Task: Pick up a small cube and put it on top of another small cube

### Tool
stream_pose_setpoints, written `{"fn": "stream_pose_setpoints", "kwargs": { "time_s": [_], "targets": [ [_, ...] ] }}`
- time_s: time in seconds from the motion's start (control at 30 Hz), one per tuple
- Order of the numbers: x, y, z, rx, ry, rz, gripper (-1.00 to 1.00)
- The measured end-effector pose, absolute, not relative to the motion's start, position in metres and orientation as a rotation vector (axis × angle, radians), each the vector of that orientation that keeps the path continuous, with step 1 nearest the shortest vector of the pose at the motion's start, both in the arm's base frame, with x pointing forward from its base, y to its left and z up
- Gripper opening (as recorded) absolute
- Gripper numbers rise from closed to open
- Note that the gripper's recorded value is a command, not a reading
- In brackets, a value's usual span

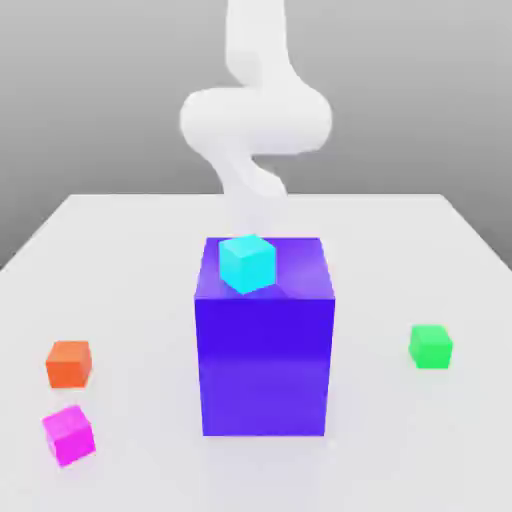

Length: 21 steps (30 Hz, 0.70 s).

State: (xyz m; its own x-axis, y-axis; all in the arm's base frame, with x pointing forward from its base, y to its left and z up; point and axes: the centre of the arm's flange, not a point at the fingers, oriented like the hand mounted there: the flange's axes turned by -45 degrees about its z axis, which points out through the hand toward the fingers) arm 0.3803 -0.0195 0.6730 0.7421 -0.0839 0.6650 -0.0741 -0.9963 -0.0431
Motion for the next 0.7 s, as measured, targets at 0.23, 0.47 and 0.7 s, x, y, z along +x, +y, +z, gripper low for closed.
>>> {"fn": "stream_pose_setpoints", "kwargs": {
  "time_s": [0.23,0.47,0.7],
  "targets": [
    [0.448,-0.084,0.551,-2.968,0.468,-0.813,0.00],
    [0.469,-0.152,0.417,-2.959,0.810,-0.515,0.00],
    [0.439,-0.218,0.282,-2.887,1.175,-0.215,0.00]
  ]
}}
